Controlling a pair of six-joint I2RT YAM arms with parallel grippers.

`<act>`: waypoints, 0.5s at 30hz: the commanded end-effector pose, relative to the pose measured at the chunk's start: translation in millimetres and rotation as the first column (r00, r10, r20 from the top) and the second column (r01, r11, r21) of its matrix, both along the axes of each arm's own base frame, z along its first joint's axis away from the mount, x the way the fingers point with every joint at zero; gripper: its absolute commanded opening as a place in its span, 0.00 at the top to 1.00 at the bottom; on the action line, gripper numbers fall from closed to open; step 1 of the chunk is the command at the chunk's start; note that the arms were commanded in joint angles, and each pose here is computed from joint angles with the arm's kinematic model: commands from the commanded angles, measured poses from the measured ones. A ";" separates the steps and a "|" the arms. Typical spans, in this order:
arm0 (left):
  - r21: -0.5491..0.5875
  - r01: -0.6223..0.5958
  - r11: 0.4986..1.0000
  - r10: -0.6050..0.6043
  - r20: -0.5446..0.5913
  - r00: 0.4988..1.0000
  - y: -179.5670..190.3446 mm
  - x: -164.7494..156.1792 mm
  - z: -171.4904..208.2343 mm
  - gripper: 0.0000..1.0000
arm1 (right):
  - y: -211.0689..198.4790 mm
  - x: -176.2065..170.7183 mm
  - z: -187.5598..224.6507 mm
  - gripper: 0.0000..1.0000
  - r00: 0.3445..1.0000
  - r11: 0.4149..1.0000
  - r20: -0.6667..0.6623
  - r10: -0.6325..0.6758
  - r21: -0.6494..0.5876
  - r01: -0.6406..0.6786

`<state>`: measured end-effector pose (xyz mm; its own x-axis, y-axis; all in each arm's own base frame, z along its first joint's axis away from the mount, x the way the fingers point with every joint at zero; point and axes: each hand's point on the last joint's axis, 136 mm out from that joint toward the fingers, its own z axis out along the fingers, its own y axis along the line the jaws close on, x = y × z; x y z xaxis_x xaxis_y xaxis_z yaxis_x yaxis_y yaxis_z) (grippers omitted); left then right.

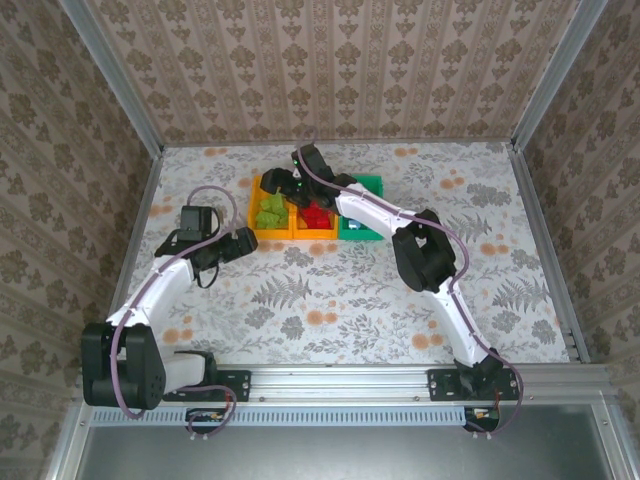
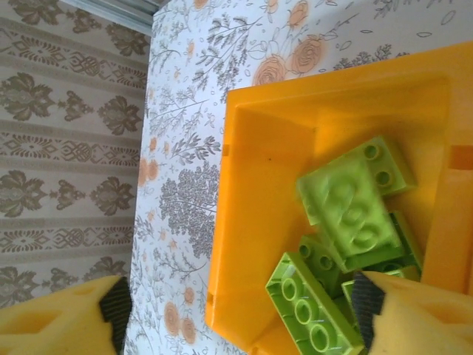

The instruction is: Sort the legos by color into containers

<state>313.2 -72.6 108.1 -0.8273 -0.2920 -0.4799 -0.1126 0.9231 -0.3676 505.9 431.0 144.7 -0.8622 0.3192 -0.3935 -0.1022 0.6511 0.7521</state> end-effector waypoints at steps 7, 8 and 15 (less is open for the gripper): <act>0.090 -0.062 0.994 0.054 0.087 0.995 21.7 6.3 22.0 0.00 | -58.3 -42.2 80.5 0.00 0.959 0.989 0.279 0.058 -0.147 -0.017; 0.110 -0.067 0.992 0.056 0.102 0.993 24.8 7.0 25.3 0.00 | -76.1 -49.2 88.3 0.00 0.940 0.978 0.337 0.058 -0.209 0.014; 0.192 -0.100 0.976 0.049 0.257 0.965 39.3 14.7 51.4 0.00 | -253.8 -87.7 89.6 0.00 0.813 0.536 0.577 0.081 -0.713 0.452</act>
